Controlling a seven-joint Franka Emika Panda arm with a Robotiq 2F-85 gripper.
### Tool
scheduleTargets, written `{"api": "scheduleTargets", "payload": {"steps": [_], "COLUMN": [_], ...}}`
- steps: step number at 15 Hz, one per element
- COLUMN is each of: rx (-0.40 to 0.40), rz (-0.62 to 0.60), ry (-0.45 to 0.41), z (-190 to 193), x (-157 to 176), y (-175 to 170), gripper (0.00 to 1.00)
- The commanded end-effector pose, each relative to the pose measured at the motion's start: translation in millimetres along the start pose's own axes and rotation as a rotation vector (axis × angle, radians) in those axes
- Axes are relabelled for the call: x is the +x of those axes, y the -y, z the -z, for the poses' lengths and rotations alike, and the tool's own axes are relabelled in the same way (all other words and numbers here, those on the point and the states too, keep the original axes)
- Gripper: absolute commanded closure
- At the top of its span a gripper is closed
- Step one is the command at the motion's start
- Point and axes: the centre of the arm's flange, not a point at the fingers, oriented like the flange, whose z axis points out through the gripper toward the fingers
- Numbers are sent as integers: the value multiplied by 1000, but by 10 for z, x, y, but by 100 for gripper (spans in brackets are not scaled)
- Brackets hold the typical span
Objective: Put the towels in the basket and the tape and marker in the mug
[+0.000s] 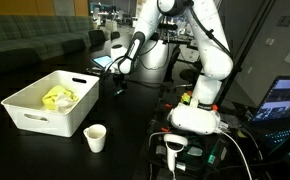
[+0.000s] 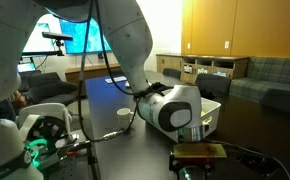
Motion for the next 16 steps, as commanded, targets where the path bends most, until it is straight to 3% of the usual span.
{"api": "scheduleTargets", "payload": {"steps": [1,4,6,7,11,13,14,15,16], "rx": [-16,-15,-14,-14,-12,-14,-15,-16,-18], "rz": [20,21,23,23,24,26,26,26,27], "ry": [5,8,9,9,12,15,16,18,17], "z": [16,9,5,0,-7,-1,2,5,13], "x": [10,18,23,28,27,19,18,21,24], "y": [-4,-14,-19,-22,-25,-27,-30,-38,-45], "gripper": [12,33,54,56,84,82,89,85,87]}}
